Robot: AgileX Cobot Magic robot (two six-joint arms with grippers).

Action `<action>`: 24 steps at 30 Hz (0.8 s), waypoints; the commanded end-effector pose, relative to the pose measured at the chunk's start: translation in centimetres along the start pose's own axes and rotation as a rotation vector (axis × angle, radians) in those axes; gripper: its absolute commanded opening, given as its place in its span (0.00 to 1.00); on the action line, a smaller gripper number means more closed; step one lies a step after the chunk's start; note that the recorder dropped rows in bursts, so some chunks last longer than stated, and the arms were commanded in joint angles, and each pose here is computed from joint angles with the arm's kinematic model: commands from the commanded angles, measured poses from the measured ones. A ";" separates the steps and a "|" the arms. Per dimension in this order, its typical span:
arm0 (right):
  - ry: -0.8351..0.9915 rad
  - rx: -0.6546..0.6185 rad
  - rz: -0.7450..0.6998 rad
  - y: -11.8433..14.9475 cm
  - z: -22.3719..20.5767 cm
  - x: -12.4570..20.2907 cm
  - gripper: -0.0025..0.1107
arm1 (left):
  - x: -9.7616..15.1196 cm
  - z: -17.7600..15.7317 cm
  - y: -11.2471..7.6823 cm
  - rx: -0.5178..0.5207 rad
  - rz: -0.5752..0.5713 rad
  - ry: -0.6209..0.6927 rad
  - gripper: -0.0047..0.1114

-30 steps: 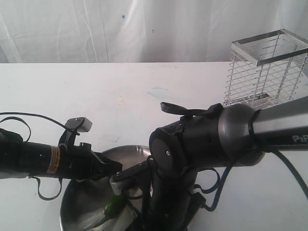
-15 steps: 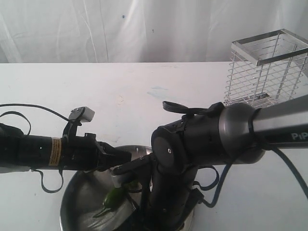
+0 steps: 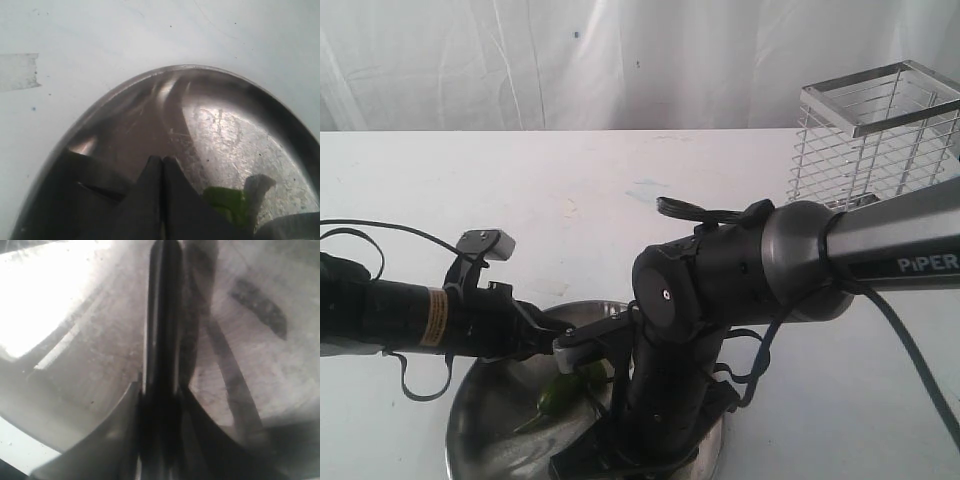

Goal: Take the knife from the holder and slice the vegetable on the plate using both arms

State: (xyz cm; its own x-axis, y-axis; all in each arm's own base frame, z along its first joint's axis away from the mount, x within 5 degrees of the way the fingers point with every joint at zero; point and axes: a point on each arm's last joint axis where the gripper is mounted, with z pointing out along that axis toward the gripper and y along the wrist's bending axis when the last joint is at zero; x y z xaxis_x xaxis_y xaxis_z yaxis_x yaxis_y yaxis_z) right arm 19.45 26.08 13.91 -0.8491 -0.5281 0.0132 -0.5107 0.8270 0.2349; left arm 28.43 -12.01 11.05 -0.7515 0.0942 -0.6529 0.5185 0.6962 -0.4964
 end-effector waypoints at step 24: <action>-0.183 0.127 -0.119 -1.1 -0.5 -2.2 0.02 | 0.7 1.2 0.2 0.093 -0.067 -0.048 0.04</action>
State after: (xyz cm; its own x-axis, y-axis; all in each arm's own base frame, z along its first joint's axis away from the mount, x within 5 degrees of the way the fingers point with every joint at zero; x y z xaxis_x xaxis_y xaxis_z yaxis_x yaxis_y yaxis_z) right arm 20.53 26.04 13.86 -0.8092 -0.5862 -0.0396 -0.5850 0.7975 0.1474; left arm 28.95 -12.37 10.25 -0.7744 0.0065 -0.6326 0.4859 0.6464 -0.5882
